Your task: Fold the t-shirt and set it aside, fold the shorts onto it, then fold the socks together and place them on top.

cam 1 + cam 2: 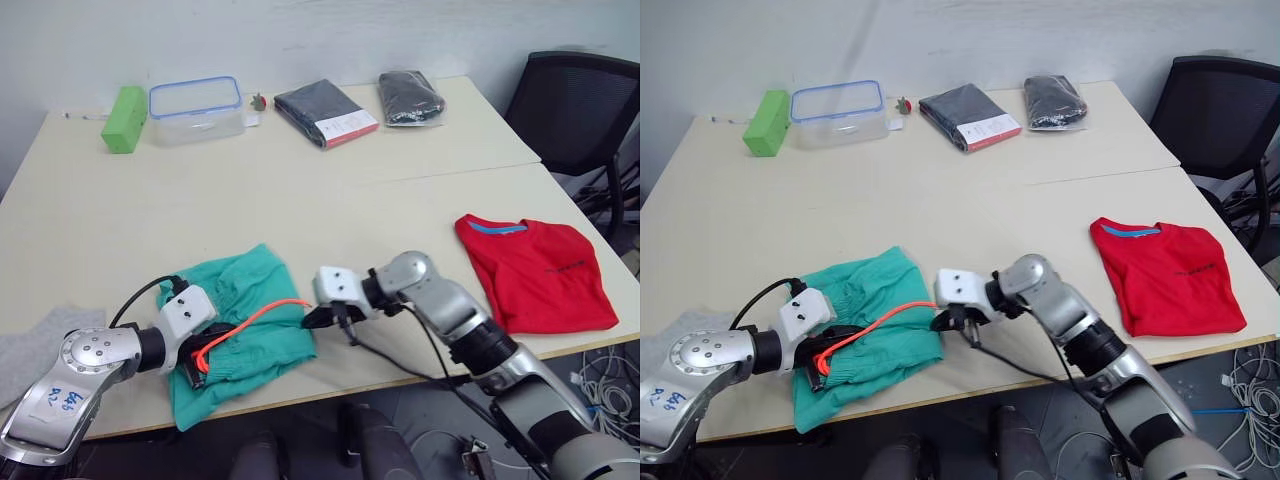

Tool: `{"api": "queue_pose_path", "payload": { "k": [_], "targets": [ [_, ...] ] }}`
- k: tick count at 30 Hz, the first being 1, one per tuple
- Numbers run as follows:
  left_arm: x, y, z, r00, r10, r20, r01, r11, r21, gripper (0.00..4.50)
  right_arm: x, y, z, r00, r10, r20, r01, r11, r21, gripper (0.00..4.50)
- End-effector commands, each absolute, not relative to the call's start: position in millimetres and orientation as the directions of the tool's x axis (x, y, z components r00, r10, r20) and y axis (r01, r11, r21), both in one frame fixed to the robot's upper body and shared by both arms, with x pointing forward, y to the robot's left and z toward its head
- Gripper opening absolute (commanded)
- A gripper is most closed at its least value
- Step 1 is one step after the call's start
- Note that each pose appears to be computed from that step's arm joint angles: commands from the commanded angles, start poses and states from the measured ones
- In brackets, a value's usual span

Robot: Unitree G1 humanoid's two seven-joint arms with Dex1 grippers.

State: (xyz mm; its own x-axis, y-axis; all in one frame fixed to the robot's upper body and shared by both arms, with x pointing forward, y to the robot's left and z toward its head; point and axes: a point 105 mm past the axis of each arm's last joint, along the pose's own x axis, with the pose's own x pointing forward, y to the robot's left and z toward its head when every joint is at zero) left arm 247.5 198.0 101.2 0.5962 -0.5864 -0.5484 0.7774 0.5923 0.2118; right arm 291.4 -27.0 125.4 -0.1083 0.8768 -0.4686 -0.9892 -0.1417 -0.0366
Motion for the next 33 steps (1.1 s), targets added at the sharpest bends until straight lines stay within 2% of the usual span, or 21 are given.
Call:
{"api": "queue_pose_path", "payload": {
  "k": [1, 5, 9, 12, 13, 16, 20, 21, 28, 31, 33],
  "targets": [
    [252.8, 199.8, 115.9, 0.645, -0.586, -0.491, 0.75, 0.608, 0.259, 0.0, 292.3, -30.5, 168.3, -0.13, 0.931, -0.341, -0.991, -0.116, 0.061, 0.63],
    [250.3, 192.0, 132.8, 0.643, -0.647, -0.409, 0.756, 0.622, 0.205, 0.0, 306.7, -32.0, 182.2, -0.083, 0.952, -0.293, -0.975, -0.018, 0.22, 1.97],
    [243.5, 193.7, 147.3, 0.628, -0.676, -0.386, 0.773, 0.599, 0.209, 0.83, 315.6, -23.8, 174.1, -0.078, 0.954, -0.29, -0.92, 0.044, 0.39, 3.28],
    [243.0, 196.5, 154.7, 0.632, -0.678, -0.375, 0.772, 0.595, 0.225, 1.78, 319.6, -16.1, 156.9, -0.083, 0.943, -0.323, -0.876, 0.085, 0.475, 4.35],
    [241.0, 194.5, 160.3, 0.623, -0.697, -0.355, 0.78, 0.589, 0.213, 2.07, 322.7, -12.8, 152.0, -0.076, 0.942, -0.328, -0.854, 0.108, 0.509, 4.5],
    [235.5, 189.5, 179.1, 0.604, -0.741, -0.294, 0.797, 0.574, 0.189, 3.02, 329.5, -2.5, 139.3, -0.064, 0.939, -0.339, -0.801, 0.154, 0.578, 4.5],
    [228.1, 189.1, 189.5, 0.59, -0.755, -0.287, 0.807, 0.557, 0.195, 4.36, 330.3, 14.3, 124.8, -0.08, 0.932, -0.355, -0.764, 0.172, 0.622, 4.5],
    [226.8, 189.1, 190.7, 0.588, -0.756, -0.287, 0.809, 0.555, 0.196, 4.49, 329.6, 18.7, 121.1, -0.085, 0.927, -0.364, -0.764, 0.174, 0.621, 4.5],
    [226.5, 191.8, 194.9, 0.614, -0.733, -0.293, 0.789, 0.57, 0.23, 4.49, 307.9, 55.9, 99.5, -0.177, 0.91, -0.375, -0.757, 0.117, 0.642, 4.5],
    [224.8, 192.9, 197.8, 0.625, -0.725, -0.289, 0.781, 0.576, 0.242, 4.49, 303.5, 65.8, 86.7, -0.17, 0.908, -0.383, -0.732, 0.144, 0.666, 4.5],
    [223.9, 193.0, 198.8, 0.631, -0.721, -0.287, 0.776, 0.58, 0.249, 4.5, 302.9, 66.9, 83.4, -0.164, 0.909, -0.383, -0.724, 0.153, 0.673, 4.14]
  ]
}}
